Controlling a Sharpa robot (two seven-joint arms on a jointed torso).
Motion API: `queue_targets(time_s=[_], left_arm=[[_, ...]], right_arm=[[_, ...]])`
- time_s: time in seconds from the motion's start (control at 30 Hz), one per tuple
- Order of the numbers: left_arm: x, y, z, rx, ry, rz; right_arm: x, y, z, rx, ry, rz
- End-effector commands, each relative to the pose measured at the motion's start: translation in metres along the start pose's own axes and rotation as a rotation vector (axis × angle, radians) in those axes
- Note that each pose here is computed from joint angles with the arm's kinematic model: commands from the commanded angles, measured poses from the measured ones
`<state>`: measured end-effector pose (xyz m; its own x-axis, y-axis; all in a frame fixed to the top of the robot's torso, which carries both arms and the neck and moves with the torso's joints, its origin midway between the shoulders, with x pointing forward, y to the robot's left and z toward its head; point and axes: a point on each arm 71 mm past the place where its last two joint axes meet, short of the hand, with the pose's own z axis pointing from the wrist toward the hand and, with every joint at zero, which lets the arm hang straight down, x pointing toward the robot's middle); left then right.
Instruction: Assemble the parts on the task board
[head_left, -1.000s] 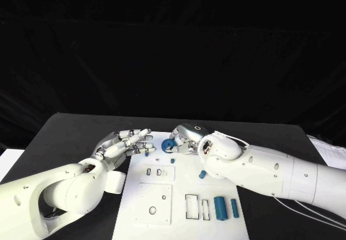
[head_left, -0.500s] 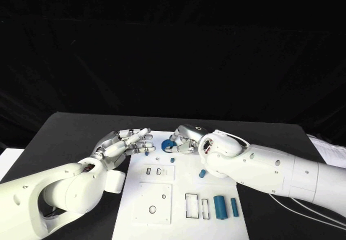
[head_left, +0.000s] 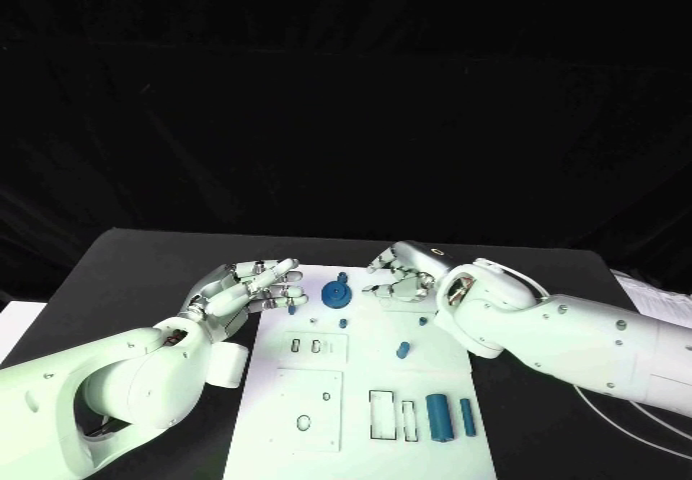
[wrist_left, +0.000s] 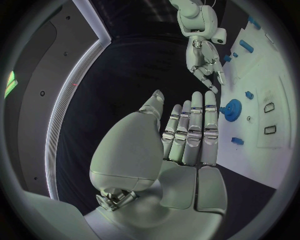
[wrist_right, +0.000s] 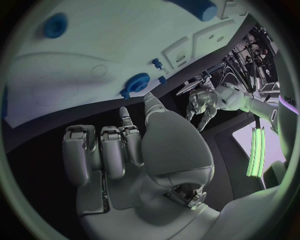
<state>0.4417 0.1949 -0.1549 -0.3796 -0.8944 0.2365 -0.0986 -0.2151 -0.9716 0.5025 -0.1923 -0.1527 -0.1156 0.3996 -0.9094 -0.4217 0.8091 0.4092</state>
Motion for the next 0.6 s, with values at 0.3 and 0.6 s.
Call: queue_targets(time_s=[0.3, 0.6], left_arm=[[0.0008, 0.0001, 0.0033, 0.005, 0.019, -0.008], [0.0000, 0.0018, 0.0068, 0.004, 0.019, -0.008]], right_arm=[[-0.035, -0.068, -0.041, 0.034, -0.037, 0.234], [-0.033, -0.096, -0.058, 0.089, -0.037, 0.216]])
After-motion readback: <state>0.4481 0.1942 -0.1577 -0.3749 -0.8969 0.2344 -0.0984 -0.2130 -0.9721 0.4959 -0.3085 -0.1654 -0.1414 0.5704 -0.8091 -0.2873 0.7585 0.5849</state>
